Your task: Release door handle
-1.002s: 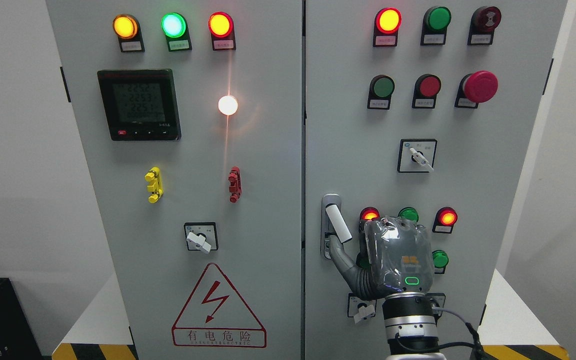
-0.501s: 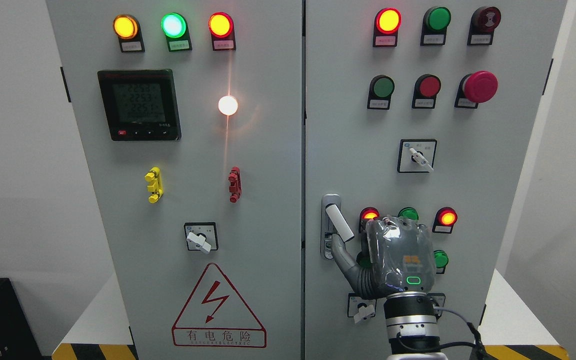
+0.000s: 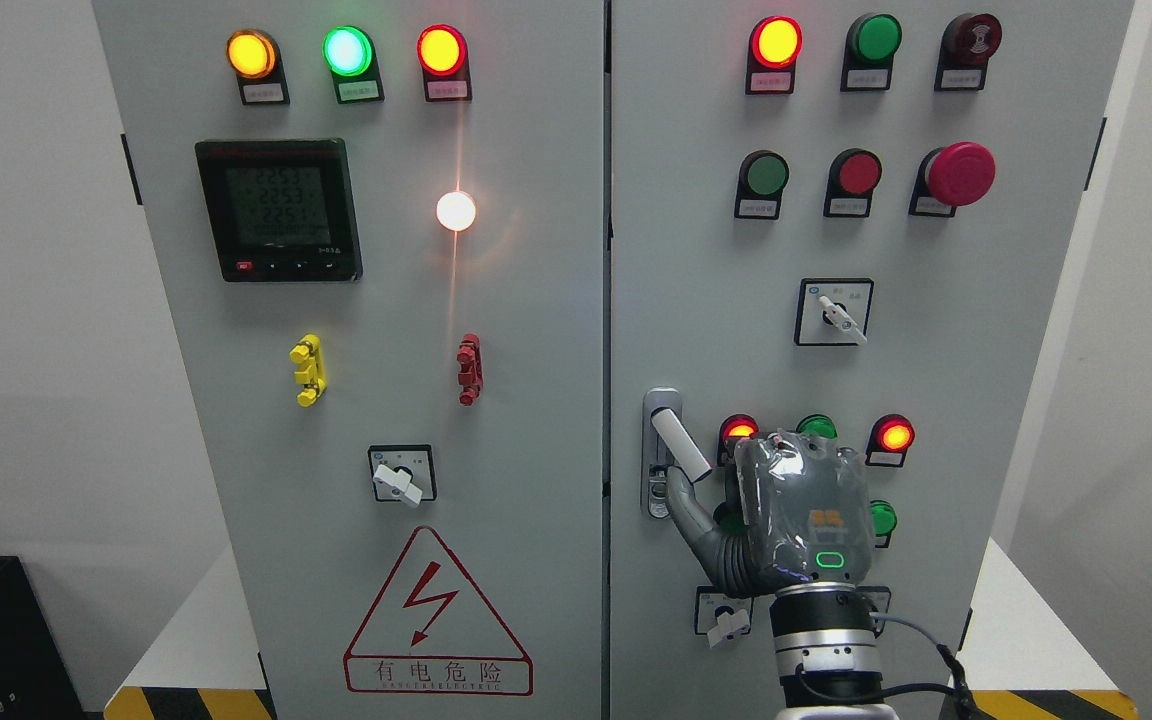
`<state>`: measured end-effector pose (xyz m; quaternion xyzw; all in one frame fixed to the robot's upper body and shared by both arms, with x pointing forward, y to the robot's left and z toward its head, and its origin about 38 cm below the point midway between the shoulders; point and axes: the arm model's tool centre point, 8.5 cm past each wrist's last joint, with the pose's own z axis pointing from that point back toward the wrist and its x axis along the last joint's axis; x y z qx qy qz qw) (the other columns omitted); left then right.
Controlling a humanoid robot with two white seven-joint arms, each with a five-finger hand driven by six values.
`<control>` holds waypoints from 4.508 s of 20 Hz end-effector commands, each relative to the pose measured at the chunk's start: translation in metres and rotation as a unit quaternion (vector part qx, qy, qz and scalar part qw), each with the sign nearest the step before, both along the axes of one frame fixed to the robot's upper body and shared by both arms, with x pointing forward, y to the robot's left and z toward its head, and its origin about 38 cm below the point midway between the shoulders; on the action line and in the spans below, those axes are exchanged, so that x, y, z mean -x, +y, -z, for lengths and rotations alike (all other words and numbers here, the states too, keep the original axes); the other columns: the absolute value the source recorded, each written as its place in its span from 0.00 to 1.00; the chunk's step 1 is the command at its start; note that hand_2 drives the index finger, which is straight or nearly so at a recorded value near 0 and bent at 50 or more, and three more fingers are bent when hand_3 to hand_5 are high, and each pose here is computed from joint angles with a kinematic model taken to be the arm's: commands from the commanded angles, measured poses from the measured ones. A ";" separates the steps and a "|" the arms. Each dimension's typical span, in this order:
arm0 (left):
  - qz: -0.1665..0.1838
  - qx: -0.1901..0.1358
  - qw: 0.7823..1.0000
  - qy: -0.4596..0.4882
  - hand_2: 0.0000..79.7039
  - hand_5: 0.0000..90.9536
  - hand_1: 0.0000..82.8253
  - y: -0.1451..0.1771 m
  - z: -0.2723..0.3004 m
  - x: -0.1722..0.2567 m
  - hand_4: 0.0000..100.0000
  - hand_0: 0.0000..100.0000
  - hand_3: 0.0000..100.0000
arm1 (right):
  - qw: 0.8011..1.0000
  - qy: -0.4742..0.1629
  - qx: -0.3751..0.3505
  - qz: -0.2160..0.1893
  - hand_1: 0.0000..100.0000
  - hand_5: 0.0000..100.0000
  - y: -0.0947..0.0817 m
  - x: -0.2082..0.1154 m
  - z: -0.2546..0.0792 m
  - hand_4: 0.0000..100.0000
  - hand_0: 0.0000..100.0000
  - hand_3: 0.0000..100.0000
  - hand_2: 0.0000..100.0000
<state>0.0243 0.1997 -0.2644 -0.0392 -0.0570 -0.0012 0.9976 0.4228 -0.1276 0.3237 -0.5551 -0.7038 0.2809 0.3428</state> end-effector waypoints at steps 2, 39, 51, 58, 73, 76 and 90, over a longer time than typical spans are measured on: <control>-0.001 0.000 1.000 0.010 0.00 0.00 0.67 0.000 0.000 0.012 0.00 0.12 0.00 | 1.000 0.000 -0.002 0.002 0.34 0.99 -0.002 0.001 -0.001 1.00 0.49 1.00 0.93; -0.001 0.000 1.000 0.009 0.00 0.00 0.67 0.000 0.000 0.012 0.00 0.12 0.00 | 1.000 -0.009 -0.009 0.014 0.33 0.99 -0.012 0.000 -0.006 1.00 0.52 1.00 0.93; -0.001 0.000 1.000 0.009 0.00 0.00 0.67 0.000 0.000 0.012 0.00 0.12 0.00 | 1.000 -0.012 -0.010 0.014 0.33 0.99 -0.012 0.001 -0.008 1.00 0.52 1.00 0.93; -0.001 0.000 1.000 0.010 0.00 0.00 0.67 0.000 0.000 0.012 0.00 0.12 0.00 | 1.000 -0.014 -0.011 0.014 0.33 0.99 -0.012 0.001 -0.009 1.00 0.52 1.00 0.93; -0.001 0.000 1.000 0.009 0.00 0.00 0.67 0.000 0.000 0.012 0.00 0.12 0.00 | 1.000 -0.018 -0.011 0.013 0.31 0.99 -0.012 0.003 -0.012 1.00 0.53 1.00 0.92; -0.001 0.000 1.000 0.009 0.00 0.00 0.67 0.000 0.000 0.012 0.00 0.12 0.00 | 1.000 -0.019 -0.012 0.014 0.31 0.99 -0.013 0.003 -0.012 1.00 0.53 1.00 0.92; -0.001 0.000 1.000 0.009 0.00 0.00 0.67 0.000 0.000 0.012 0.00 0.12 0.00 | 1.000 -0.014 -0.013 0.011 0.30 0.99 -0.013 0.007 -0.006 0.99 0.53 1.00 0.89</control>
